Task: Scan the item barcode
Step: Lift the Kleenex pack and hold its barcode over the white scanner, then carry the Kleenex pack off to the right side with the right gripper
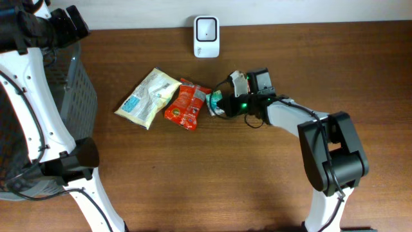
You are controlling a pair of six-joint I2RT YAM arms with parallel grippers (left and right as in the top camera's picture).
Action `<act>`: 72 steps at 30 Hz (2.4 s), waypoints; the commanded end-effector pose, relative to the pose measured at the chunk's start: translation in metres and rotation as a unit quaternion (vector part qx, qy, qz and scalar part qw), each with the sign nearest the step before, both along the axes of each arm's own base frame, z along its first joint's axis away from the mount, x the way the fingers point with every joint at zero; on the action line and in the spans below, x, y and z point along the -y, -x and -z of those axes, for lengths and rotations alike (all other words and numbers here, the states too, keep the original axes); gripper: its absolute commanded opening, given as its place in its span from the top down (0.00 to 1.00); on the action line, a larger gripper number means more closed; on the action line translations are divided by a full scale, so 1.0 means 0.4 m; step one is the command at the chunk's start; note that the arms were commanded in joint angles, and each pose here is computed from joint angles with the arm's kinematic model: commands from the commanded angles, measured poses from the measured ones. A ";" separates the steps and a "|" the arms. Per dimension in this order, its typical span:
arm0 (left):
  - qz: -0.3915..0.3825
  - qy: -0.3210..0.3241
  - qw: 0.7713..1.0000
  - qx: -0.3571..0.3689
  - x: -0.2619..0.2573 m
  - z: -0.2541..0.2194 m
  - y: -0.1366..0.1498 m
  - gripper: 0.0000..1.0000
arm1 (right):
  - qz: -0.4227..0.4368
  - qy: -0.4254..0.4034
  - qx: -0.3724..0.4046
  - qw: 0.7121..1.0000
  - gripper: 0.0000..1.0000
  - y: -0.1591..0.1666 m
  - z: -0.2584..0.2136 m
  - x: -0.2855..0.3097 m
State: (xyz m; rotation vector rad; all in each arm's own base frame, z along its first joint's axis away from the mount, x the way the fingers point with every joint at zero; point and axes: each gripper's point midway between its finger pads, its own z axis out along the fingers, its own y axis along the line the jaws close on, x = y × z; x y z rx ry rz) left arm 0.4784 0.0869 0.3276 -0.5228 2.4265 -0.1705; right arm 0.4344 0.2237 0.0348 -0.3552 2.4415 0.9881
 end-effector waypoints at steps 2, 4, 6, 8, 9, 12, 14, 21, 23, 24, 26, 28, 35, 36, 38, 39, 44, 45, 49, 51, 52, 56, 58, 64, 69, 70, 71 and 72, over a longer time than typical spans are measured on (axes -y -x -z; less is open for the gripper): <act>0.006 -0.001 1.000 0.006 0.000 -0.010 0.002 0.01 | -0.061 -0.202 -0.069 0.975 0.96 0.011 -0.164 0.003; 0.006 -0.001 1.000 0.006 0.000 -0.010 0.002 0.01 | -0.128 -0.300 -0.083 0.942 0.96 0.046 -0.265 0.034; 0.006 -0.001 1.000 0.006 0.000 -0.010 0.002 0.01 | -0.187 -0.337 -0.063 0.920 0.96 0.078 -0.317 0.045; 0.006 -0.001 1.000 0.006 0.000 -0.010 0.002 0.01 | -0.187 -0.339 -0.069 0.919 0.96 0.078 -0.320 0.043; 0.006 -0.001 1.000 0.006 0.000 -0.010 0.002 0.01 | -0.184 -0.340 -0.075 0.919 0.96 0.074 -0.325 0.042; 0.006 -0.001 1.000 0.006 0.000 -0.010 0.002 0.01 | -0.174 -0.341 -0.092 0.919 0.96 0.052 -0.366 0.015; 0.006 -0.001 1.000 0.006 0.000 -0.010 0.002 0.01 | -0.167 -0.341 -0.056 0.923 0.96 0.032 -0.415 -0.042; 0.006 -0.001 1.000 0.006 0.000 -0.010 0.002 0.01 | -0.128 -0.377 0.032 0.917 0.96 -0.005 -0.524 -0.101; 0.006 -0.001 1.000 0.006 0.000 -0.010 0.002 0.01 | -0.146 -0.371 0.045 0.916 0.96 0.005 -0.521 -0.103; 0.006 -0.001 1.000 0.006 0.000 -0.010 0.002 0.01 | -0.167 -0.363 0.057 0.915 0.96 0.019 -0.518 -0.104; 0.007 -0.001 1.000 0.006 0.001 -0.010 0.002 0.01 | -0.174 -0.361 0.059 0.914 0.96 0.025 -0.517 -0.105; 0.006 -0.001 1.000 0.006 0.000 -0.010 0.002 0.01 | -0.183 -0.363 0.093 0.909 0.96 0.029 -0.538 -0.103; 0.006 -0.001 1.000 0.006 0.000 -0.010 0.002 0.01 | 0.015 -0.273 0.170 0.947 0.96 -0.162 -0.436 -0.057; 0.006 -0.001 1.000 0.006 0.000 -0.010 0.002 0.01 | 0.065 -0.233 0.169 0.955 0.96 -0.197 -0.406 -0.036; 0.006 -0.001 1.000 0.006 0.000 -0.010 0.002 0.01 | 0.179 -0.058 0.153 0.970 0.96 -0.279 -0.317 0.043; 0.006 -0.001 1.000 0.006 0.000 -0.010 0.002 0.01 | 0.215 0.102 0.178 0.955 0.96 -0.300 -0.305 0.088; 0.006 -0.001 1.000 0.006 0.000 -0.010 0.002 0.01 | 0.194 0.404 0.371 0.813 0.96 -0.328 -0.431 0.061; 0.006 -0.001 1.000 0.006 0.000 -0.010 0.002 0.01 | 0.180 0.418 0.379 0.806 0.96 -0.349 -0.393 0.056; 0.006 -0.001 1.000 0.006 0.000 -0.010 0.002 0.01 | 0.131 0.352 0.438 0.817 0.96 -0.413 -0.325 -0.030; 0.006 -0.001 1.000 0.006 0.000 -0.010 0.002 0.01 | 0.101 0.283 0.485 0.821 0.96 -0.421 -0.347 -0.103; 0.006 -0.001 1.000 0.006 0.000 -0.010 0.002 0.01 | 0.117 0.269 0.506 0.811 0.96 -0.433 -0.367 -0.102; 0.006 -0.001 1.000 0.006 0.000 -0.010 0.002 0.01 | 0.120 0.241 0.525 0.808 0.96 -0.474 -0.356 -0.052; 0.006 -0.001 1.000 0.006 0.000 -0.010 0.002 0.01 | 0.086 0.214 0.529 0.817 0.96 -0.483 -0.349 -0.030; 0.006 -0.001 1.000 0.006 0.000 -0.010 0.002 0.01 | 0.108 0.196 0.516 0.827 0.96 -0.495 -0.353 0.001; 0.006 -0.001 1.000 0.006 0.000 -0.010 0.002 0.01 | 0.299 0.149 0.478 0.812 0.96 -0.519 -0.586 0.285; 0.006 -0.001 1.000 0.006 0.000 -0.010 0.002 0.01 | 0.334 0.150 0.446 0.817 0.96 -0.510 -0.613 0.389; 0.006 -0.001 1.000 0.006 0.000 -0.010 0.002 0.01 | 0.358 0.160 0.427 0.815 0.96 -0.502 -0.620 0.454; 0.006 -0.001 1.000 0.006 0.000 -0.010 0.002 0.01 | 0.459 0.235 0.351 0.782 0.96 -0.443 -0.616 0.689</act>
